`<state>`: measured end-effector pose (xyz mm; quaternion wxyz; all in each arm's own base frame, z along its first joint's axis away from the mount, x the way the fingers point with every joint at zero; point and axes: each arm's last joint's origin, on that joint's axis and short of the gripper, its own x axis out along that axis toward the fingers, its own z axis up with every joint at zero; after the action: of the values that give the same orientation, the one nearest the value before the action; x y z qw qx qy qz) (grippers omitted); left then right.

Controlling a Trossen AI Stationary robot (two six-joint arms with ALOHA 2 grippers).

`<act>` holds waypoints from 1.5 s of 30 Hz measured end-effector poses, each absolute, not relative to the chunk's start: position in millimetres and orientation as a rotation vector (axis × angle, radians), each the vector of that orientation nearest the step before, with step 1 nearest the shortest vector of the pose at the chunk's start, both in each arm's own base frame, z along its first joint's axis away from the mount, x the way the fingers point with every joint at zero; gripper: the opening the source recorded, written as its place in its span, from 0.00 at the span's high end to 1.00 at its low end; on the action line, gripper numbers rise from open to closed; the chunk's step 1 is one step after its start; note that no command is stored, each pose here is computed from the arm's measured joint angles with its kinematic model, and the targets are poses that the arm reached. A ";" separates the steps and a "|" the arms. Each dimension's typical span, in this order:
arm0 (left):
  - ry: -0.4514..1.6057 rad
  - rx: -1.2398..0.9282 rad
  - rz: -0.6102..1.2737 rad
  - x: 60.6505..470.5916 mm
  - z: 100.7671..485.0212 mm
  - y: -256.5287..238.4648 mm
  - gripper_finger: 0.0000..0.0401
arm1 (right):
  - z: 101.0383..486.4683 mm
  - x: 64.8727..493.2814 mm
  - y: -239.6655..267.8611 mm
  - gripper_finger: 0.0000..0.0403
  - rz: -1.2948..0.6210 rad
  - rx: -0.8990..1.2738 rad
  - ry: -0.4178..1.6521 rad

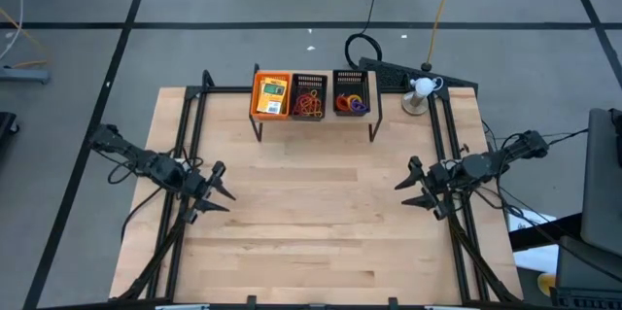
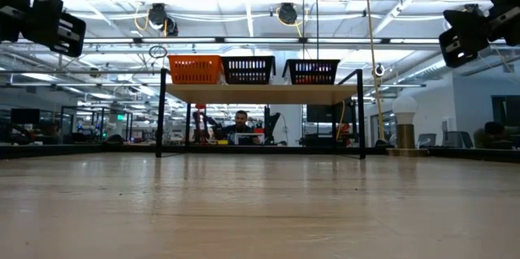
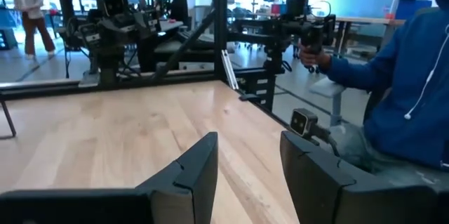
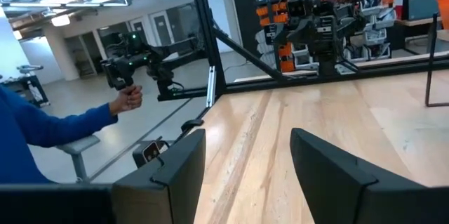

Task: Pick & Place Office Desk Supplies
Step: Return to Home Position

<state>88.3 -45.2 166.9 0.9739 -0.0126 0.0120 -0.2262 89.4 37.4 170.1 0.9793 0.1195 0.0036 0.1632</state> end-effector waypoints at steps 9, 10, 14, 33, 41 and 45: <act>0.027 -0.001 -0.447 88.5 166.4 -44.5 0.62 | 169.8 91.6 31.5 0.51 0.264 0.246 0.004; 0.028 0.000 -0.441 88.8 166.3 -43.9 0.62 | 169.7 91.8 30.8 0.51 0.257 0.247 0.004; 0.033 -0.023 -0.418 89.8 166.3 -41.9 0.62 | 169.0 92.5 28.8 0.51 0.260 0.267 0.014; 0.047 -0.166 -0.421 88.8 167.5 -42.0 0.62 | 168.6 93.1 27.2 0.51 0.264 0.206 0.013; 0.049 -0.183 -0.427 88.6 167.7 -42.6 0.62 | 169.1 93.1 27.2 0.51 0.266 0.198 0.006; 0.034 -0.164 -0.429 88.6 168.5 -42.6 0.62 | 169.9 93.0 27.2 0.51 0.267 0.200 -0.002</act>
<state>88.6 -42.6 168.5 0.9736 -0.0813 0.0166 -0.2125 93.0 27.2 169.9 0.9861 0.0994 -0.0009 0.1329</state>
